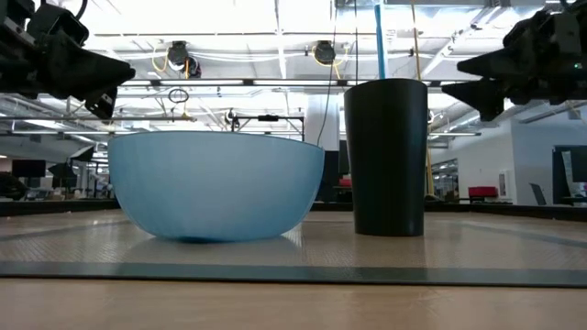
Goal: Pick & Place Utensil
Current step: Return to Home Position
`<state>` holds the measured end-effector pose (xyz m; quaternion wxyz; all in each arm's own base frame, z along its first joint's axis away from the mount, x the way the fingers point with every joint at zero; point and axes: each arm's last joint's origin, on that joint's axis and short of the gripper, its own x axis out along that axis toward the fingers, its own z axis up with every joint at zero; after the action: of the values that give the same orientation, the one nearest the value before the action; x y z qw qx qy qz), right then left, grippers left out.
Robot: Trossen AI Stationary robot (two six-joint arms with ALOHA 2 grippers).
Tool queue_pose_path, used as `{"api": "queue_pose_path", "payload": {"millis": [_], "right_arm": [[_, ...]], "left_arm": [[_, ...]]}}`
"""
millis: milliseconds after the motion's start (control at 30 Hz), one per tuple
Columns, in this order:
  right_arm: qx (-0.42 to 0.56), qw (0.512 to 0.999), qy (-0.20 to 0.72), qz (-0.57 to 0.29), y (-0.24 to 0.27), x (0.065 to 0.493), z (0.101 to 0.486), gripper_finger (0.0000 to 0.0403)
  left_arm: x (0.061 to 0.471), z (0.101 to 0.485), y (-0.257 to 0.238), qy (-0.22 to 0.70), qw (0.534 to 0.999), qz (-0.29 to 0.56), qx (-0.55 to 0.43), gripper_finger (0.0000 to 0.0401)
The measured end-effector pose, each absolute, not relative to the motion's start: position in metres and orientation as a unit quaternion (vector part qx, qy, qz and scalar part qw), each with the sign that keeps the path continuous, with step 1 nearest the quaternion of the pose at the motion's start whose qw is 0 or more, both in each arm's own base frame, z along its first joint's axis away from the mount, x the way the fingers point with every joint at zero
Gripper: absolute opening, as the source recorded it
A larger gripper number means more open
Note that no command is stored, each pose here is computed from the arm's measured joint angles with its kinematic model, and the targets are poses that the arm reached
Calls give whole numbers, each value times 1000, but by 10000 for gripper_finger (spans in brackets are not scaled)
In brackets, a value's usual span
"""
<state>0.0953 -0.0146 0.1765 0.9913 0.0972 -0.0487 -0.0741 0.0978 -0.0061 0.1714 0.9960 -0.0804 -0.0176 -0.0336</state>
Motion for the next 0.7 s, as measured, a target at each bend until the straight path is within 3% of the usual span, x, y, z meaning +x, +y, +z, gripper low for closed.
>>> {"api": "queue_pose_path", "payload": {"millis": [200, 700], "right_arm": [[67, 996, -47, -46, -12, 96, 177, 279], [96, 995, -10, -2, -4, 97, 170, 279]], "left_arm": [[98, 170, -7, -11, 997, -37, -65, 49], [98, 170, -8, -7, 996, -41, -82, 49]]}}
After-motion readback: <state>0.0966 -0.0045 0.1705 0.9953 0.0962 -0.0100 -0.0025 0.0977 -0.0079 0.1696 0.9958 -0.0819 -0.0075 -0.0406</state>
